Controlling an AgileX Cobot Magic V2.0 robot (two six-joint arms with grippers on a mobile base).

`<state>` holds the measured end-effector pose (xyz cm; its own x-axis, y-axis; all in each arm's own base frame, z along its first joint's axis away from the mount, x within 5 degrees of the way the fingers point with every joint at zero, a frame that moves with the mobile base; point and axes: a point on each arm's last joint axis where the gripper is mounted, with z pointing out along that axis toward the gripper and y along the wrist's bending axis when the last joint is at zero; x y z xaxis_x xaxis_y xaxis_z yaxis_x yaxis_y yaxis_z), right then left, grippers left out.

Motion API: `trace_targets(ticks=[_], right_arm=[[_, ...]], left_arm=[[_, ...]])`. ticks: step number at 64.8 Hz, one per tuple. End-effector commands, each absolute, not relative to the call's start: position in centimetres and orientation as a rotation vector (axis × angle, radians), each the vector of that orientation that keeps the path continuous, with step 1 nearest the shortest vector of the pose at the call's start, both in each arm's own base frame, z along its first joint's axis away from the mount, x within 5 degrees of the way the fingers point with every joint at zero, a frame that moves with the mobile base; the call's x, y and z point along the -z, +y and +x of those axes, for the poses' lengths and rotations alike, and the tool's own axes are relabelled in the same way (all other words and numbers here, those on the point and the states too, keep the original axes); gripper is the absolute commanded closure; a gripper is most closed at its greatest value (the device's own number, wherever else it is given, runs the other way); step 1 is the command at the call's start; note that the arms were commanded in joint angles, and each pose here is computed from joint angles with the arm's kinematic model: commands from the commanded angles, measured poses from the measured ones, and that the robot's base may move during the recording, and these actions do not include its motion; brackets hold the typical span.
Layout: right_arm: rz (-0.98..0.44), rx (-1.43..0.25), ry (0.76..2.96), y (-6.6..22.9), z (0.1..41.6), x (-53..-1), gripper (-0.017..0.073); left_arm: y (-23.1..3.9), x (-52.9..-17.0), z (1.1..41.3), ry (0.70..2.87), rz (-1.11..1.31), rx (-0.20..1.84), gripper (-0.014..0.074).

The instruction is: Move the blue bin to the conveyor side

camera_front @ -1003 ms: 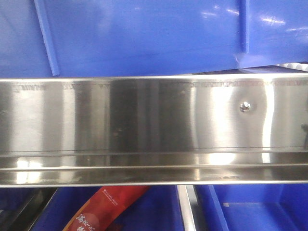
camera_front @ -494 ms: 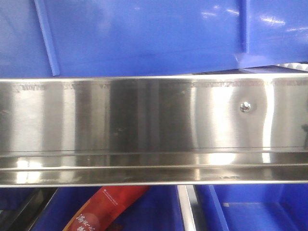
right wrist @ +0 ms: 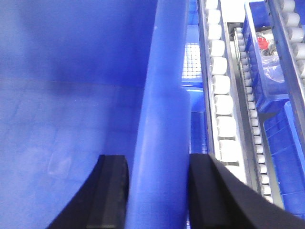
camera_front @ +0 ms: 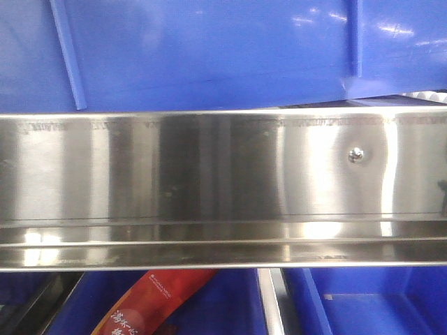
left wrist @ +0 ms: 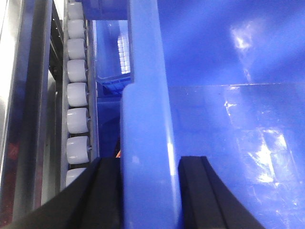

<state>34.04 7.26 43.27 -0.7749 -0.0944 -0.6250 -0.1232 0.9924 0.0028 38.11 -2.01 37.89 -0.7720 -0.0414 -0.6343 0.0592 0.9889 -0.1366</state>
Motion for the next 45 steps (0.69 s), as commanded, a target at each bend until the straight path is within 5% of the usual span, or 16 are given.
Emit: trace_targets(ticks=[1,21,45], right_arm=[[-0.168,-0.035,2.446,7.2,34.1,-43.4,0.0646],[-0.166,-0.039,2.424,7.2,33.9,-44.1,0.0646],[-0.116,-0.065,2.286,6.3,30.7,-48.0,0.0646]], left_arm=[[-2.2,-38.3,38.3,2.410,0.006,0.216,0.0620],[-2.2,-39.1,38.0,2.395,0.006,0.220,0.0620],[-1.6,-45.6,32.9,2.222,-0.045,0.180,0.0620]])
